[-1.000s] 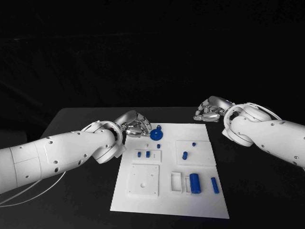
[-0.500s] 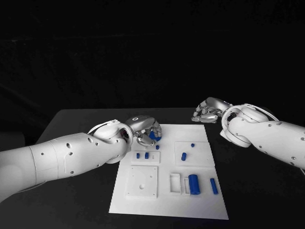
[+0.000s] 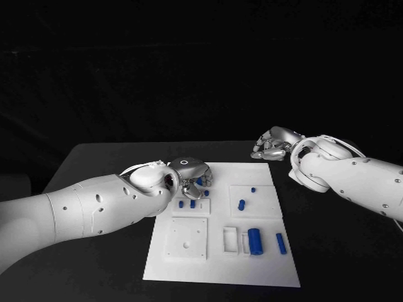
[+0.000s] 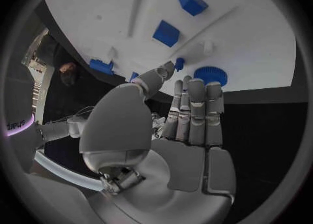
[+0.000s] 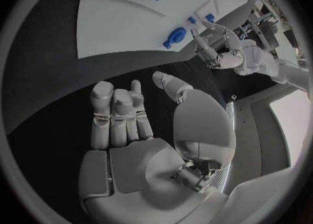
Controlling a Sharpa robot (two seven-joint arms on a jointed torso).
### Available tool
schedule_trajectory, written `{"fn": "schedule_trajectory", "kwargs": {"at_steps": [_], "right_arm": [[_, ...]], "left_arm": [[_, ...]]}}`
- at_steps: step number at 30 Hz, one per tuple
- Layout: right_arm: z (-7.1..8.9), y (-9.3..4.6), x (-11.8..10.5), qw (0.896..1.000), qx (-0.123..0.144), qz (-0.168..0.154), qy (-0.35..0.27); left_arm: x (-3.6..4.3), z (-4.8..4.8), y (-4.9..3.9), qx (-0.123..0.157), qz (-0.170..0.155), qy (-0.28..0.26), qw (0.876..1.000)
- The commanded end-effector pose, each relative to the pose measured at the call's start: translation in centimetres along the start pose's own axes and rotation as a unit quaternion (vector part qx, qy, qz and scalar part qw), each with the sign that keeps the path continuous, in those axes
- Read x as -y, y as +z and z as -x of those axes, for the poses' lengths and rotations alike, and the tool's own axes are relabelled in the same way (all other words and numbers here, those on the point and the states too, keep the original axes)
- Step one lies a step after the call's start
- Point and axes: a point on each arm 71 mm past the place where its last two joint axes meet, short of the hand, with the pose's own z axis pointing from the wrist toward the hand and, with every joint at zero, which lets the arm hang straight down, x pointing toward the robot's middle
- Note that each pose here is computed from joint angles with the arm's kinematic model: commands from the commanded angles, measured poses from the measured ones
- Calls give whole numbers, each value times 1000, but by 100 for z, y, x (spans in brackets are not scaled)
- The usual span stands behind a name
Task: Assemble the parts on the task board
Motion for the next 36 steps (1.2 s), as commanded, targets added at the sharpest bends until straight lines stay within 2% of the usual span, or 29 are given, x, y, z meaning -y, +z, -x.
{"fn": "schedule_trajectory", "kwargs": {"at_steps": [1, 14, 36], "right_arm": [[9, -2, -14, 1000, 7, 10, 7], [26, -2, -8, 999, 14, 15, 36], [1, 8, -58, 997, 4, 29, 65]], "left_arm": [[10, -16, 25, -13, 1, 17, 1000], [1, -76, 61, -10, 4, 15, 1000], [9, -140, 104, -18, 8, 8, 1000]]}}
